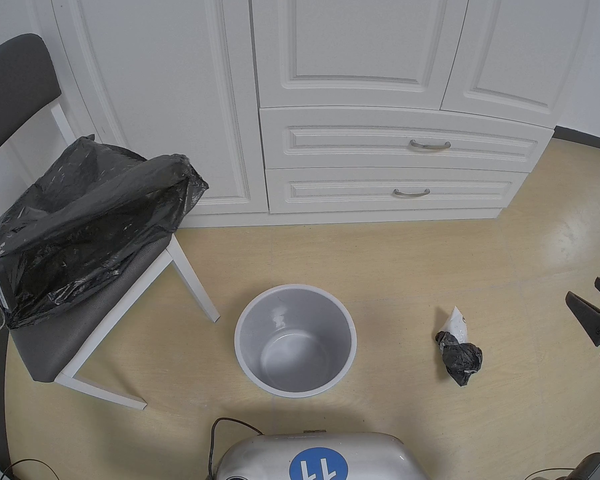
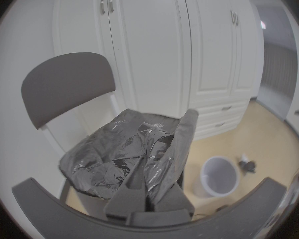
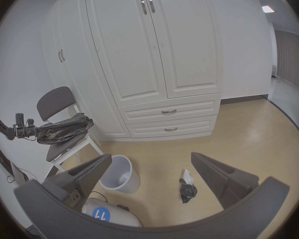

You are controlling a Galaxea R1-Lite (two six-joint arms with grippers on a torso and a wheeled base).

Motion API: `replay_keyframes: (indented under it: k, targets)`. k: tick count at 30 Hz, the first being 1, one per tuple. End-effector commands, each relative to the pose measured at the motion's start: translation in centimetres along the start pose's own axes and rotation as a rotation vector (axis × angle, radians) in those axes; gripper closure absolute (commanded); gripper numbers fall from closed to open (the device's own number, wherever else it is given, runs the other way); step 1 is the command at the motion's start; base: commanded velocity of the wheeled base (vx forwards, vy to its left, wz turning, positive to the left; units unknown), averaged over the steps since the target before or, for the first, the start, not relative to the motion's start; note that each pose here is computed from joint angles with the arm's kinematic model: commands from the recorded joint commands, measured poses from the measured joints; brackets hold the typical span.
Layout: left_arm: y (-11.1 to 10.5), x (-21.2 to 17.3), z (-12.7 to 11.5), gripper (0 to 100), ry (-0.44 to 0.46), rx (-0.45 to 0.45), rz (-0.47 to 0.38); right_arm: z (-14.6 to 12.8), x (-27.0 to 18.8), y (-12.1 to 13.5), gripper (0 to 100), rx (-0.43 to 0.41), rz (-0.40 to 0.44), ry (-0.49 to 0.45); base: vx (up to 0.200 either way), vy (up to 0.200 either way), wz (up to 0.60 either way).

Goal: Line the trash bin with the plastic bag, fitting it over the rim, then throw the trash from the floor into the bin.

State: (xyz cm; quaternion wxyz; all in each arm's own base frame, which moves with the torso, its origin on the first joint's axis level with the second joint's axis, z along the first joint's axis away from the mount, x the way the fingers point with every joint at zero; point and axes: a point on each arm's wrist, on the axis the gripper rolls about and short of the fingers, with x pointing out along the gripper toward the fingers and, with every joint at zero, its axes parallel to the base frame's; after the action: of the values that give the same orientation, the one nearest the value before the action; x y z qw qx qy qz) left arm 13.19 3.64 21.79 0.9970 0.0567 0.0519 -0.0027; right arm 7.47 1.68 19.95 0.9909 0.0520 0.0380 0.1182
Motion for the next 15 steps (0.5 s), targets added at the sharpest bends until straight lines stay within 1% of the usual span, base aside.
replay_keyframes:
  k: [1, 8, 15]
  targets:
    - [-1.9, -2.8, 3.5, 100, -0.135, -0.075, -0.106, 0.2, -0.4, 0.0, 0, -0.001, -0.001, -0.022, 0.000, 0.000, 0.00]
    - [-1.3, -0.1, 4.3, 100, -0.143, -0.063, -0.114, 0.1, -0.2, 0.0, 0, -0.002, 0.000, -0.005, 0.000, 0.000, 0.00]
    - [-0.8, 2.3, 5.2, 100, -0.228, -0.043, -0.138, 0.2, -0.3, 0.1, 0, -0.004, 0.008, -0.013, 0.000, 0.000, 0.00]
